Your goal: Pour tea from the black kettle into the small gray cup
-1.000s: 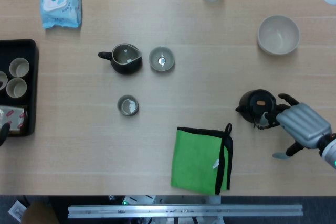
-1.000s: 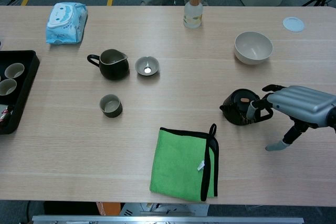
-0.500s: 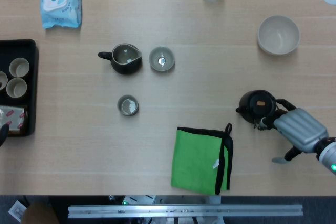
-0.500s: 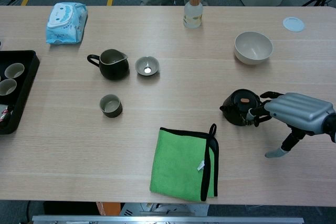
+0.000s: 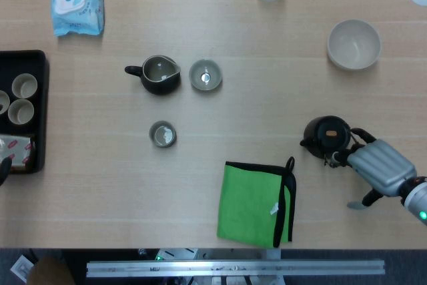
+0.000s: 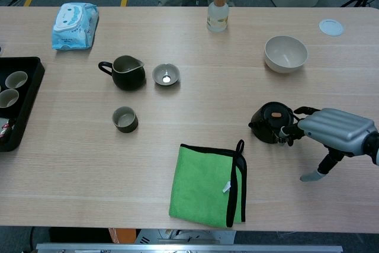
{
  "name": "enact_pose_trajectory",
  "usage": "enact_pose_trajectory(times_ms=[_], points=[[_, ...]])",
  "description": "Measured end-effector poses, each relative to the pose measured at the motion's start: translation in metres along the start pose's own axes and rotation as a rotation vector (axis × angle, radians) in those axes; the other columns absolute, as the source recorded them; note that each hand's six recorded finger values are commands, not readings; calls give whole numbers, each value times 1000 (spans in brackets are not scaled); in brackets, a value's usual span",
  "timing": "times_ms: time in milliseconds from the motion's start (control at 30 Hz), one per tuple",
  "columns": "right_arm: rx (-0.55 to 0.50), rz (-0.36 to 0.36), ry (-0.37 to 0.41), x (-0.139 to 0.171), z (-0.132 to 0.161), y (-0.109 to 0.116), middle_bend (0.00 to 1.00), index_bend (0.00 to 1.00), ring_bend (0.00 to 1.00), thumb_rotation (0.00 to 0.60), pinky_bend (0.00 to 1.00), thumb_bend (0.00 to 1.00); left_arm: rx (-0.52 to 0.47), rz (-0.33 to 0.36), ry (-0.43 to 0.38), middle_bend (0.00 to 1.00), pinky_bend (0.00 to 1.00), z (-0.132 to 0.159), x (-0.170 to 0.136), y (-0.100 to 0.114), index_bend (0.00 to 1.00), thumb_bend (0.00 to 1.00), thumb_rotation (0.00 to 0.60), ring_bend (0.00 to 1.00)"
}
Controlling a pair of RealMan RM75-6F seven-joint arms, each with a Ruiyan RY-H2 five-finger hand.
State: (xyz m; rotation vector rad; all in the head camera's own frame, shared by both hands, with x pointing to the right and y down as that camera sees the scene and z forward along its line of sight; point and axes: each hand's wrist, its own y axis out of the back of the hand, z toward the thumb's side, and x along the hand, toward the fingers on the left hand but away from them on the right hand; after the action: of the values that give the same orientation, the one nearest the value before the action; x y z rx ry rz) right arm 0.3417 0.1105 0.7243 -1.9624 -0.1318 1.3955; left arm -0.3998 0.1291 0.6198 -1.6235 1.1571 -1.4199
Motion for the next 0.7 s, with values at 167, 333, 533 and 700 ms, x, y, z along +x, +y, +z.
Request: enact_pose_trajectory(times_ms=[167,333,533,700], points=[[-6,-36,-6,-3,0,6,561,500,503,558,0,0,1,1,2,127,59,0,0,0,113,325,600,120],[-13,-57,-13,-6,0,9,656,613,627,600,0,0,1,2,6,127,59,-2,0,1,113,325,600,120],[8,-39,-13,-7,1,6,664,624,635,600,0,0,-1,1,14,127,59,-5,-1,1,113,325,600,120],[16,-21,-13,-8,2,1,665,627,636,600,0,0,-1,1,16,127,58,-6,-1,1,113,325,600,120]])
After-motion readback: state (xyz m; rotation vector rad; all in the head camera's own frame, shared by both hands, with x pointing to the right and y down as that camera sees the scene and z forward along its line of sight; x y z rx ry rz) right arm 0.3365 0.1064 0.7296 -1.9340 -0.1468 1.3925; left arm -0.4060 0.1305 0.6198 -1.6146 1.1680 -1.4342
